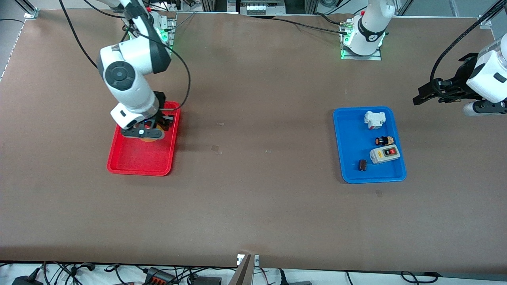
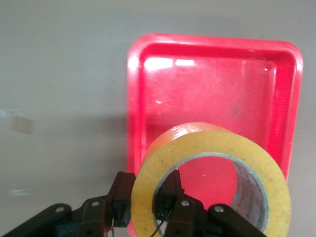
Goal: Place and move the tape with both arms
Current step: 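Lift the tape with the right gripper and carry it over the red tray, then lower the tape into the red tray and open the right gripper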
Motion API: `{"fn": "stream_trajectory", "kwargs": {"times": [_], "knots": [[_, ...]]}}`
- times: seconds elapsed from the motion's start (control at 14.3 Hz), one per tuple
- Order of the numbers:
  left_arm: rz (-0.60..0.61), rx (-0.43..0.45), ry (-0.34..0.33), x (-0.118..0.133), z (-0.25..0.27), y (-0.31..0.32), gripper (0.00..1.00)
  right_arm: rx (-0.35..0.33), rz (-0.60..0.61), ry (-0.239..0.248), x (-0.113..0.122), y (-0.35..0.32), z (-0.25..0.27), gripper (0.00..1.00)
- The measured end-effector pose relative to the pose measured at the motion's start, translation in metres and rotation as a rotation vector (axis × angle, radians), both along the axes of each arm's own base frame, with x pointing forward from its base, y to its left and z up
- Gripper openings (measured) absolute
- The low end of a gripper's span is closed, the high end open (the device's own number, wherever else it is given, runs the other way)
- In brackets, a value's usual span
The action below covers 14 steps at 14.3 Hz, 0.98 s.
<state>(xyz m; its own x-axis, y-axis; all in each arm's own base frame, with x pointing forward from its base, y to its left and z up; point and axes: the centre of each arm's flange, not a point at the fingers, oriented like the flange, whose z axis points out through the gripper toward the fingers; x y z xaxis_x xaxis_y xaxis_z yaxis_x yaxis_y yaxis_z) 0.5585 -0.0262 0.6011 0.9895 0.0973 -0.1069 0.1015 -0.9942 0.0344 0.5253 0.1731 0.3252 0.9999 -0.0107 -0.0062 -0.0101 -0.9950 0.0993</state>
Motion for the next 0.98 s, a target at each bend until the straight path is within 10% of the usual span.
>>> {"fn": "stream_trajectory", "kwargs": {"times": [0.84,0.98], "knots": [[-0.007,0.0,0.01,-0.001,-0.001,-0.001,1.0,0.039,0.025,-0.01,-0.016,-0.073,-0.116,0.21],[-0.008,0.0,0.011,-0.001,-0.002,-0.001,1.0,0.04,0.024,-0.013,-0.014,-0.073,-0.116,0.41]]}}
